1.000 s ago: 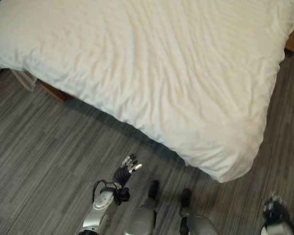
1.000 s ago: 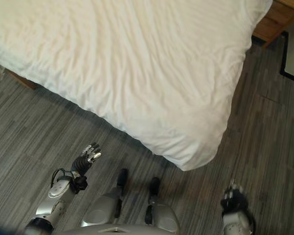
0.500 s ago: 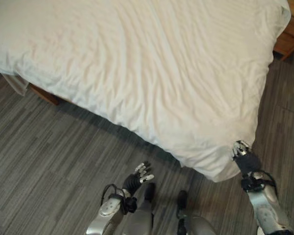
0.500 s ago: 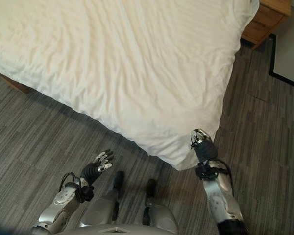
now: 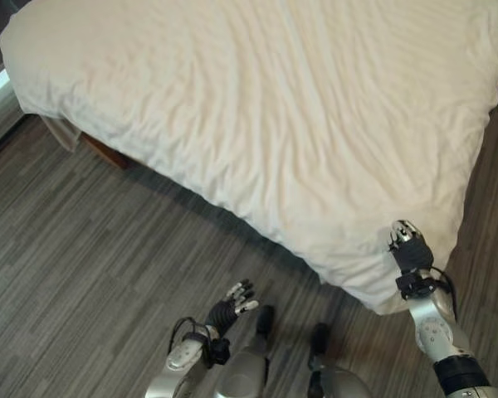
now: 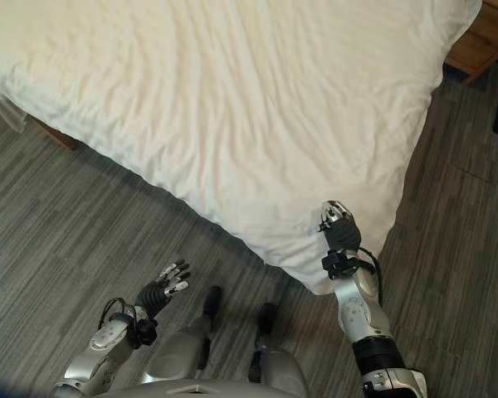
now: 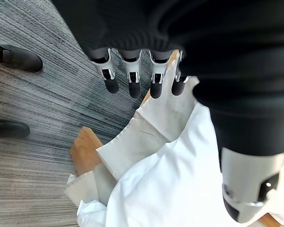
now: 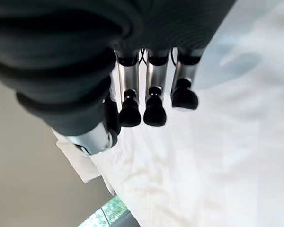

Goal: Making the bed.

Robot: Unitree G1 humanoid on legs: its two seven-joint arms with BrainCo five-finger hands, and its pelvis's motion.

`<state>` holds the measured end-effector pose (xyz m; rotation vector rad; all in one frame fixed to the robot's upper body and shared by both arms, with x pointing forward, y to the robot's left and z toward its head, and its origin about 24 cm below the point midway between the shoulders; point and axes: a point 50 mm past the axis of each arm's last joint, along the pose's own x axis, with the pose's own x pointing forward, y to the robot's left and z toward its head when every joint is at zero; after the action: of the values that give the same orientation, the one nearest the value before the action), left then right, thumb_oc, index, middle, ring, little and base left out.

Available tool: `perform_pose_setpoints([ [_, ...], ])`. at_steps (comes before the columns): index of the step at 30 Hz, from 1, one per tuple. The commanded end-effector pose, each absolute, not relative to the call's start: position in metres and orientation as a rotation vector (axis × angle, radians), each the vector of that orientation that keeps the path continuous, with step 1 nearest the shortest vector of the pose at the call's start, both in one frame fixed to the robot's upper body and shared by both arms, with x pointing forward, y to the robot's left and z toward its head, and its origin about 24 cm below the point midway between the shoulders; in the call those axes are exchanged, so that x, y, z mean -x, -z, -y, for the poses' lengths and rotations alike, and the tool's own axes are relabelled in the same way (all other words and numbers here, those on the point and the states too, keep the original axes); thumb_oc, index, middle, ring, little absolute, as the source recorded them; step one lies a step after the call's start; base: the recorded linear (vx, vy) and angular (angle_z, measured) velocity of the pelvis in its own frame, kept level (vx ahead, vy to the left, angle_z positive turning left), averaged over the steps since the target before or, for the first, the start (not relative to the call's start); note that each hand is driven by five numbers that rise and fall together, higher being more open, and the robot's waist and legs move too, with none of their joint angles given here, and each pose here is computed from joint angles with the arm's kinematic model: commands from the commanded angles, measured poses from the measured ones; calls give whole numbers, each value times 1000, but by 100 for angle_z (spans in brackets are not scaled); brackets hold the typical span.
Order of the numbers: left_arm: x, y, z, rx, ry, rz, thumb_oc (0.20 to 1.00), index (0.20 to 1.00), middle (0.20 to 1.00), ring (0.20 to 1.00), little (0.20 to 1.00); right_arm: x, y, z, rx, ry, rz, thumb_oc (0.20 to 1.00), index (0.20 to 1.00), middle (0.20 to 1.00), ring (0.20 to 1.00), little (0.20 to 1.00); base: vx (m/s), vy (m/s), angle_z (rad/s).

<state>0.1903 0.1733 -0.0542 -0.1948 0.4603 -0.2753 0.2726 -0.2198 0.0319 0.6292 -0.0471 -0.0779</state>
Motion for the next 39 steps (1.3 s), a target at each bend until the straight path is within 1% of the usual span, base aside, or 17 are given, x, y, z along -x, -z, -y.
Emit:
perform_pose_setpoints([
  [1,-204,43,-171,200,286,-390,1000,1000,1000,1000,1000,-280,-60,239,-677,135,208,200,200,200,200,200,0,0,0],
  [10,-205,43,-175,203,256,-387,1000,1000,1000,1000,1000,-277,-39,250,-738,267,159,200,200,200,200,200,0,0,0],
  [15,-207,43,-174,203,255,-386,1000,1000,1000,1000,1000,-271,-13,257,-703,338,44,200,200,200,200,200,0,0,0],
  [16,-207,43,-174,206,255,-386,1000,1000,1000,1000,1000,-266,1,259,-703,375,-15,200,200,200,200,200,0,0,0],
  [17,-207,43,-174,206,256,-386,1000,1000,1000,1000,1000,-266,1,259,-703,374,-15,200,200,200,200,200,0,0,0],
  [25,-208,45,-174,205,244,-390,1000,1000,1000,1000,1000,-224,65,281,-626,559,-330,200,200,200,200,200,0,0,0],
  [27,-210,44,-175,204,248,-383,1000,1000,1000,1000,1000,-205,81,298,-604,643,-426,200,200,200,200,200,0,0,0],
  [28,-210,43,-175,204,248,-383,1000,1000,1000,1000,1000,-205,80,298,-604,643,-425,200,200,200,200,200,0,0,0],
  [31,-212,40,-177,196,255,-371,1000,1000,1000,1000,1000,-191,81,324,-596,753,-445,200,200,200,200,200,0,0,0],
  [33,-212,40,-177,194,254,-371,1000,1000,1000,1000,1000,-186,81,331,-602,785,-440,200,200,200,200,200,0,0,0],
  [34,-212,41,-179,193,250,-373,1000,1000,1000,1000,1000,-176,82,337,-609,822,-440,200,200,200,200,200,0,0,0],
  [35,-212,40,-184,185,237,-367,1000,1000,1000,1000,1000,-150,87,350,-582,893,-469,200,200,200,200,200,0,0,0],
  [36,-212,40,-184,185,237,-368,1000,1000,1000,1000,1000,-150,87,350,-582,894,-470,200,200,200,200,200,0,0,0],
  [37,-212,39,-185,184,232,-367,1000,1000,1000,1000,1000,-144,86,354,-572,907,-467,200,200,200,200,200,0,0,0],
  [38,-213,38,-190,188,215,-360,1000,1000,1000,1000,1000,-129,83,366,-573,959,-435,200,200,200,200,200,0,0,0],
  [39,-212,38,-190,188,216,-361,1000,1000,1000,1000,1000,-128,83,366,-573,960,-435,200,200,200,200,200,6,-5,-3],
])
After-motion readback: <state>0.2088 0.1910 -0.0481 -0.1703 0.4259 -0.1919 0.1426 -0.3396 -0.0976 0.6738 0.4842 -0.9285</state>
